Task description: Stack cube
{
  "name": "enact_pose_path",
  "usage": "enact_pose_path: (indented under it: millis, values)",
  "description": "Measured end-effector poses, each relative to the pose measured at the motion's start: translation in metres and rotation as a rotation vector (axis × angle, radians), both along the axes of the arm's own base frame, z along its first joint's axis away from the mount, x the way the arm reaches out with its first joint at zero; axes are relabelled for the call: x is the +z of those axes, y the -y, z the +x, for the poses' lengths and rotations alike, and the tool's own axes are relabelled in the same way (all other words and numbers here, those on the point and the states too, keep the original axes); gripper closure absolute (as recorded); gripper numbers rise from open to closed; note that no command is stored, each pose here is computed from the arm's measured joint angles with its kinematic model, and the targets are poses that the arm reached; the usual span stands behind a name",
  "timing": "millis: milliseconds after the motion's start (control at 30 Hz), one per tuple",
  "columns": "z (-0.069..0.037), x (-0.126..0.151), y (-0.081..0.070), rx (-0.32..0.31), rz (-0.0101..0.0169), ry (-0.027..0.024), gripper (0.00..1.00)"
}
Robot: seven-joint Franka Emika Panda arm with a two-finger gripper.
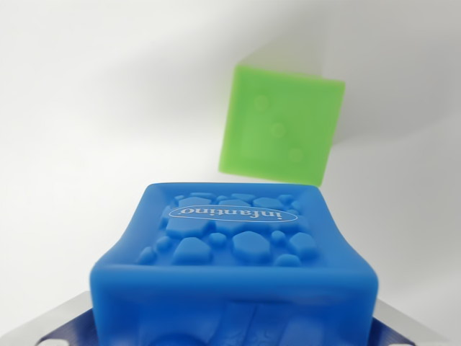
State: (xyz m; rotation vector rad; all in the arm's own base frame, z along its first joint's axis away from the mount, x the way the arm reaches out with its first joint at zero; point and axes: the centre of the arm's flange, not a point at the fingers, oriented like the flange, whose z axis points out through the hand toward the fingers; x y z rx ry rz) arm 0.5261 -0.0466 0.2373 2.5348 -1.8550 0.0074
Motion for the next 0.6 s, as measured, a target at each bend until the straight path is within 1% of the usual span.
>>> enact_pose_path:
  millis: [100,367,467,600]
  values:
    - [0.003,-0.001,0.005,-0.025,-0.0005,-0.0006,1.00]
    - [0.012,-0.002,0.019,-0.090,-0.0001,0.0007,1.00]
    - [0.014,-0.002,0.023,-0.110,-0.0005,0.0003,1.00]
    - [0.019,-0.002,0.029,-0.142,-0.0003,0.0001,1.00]
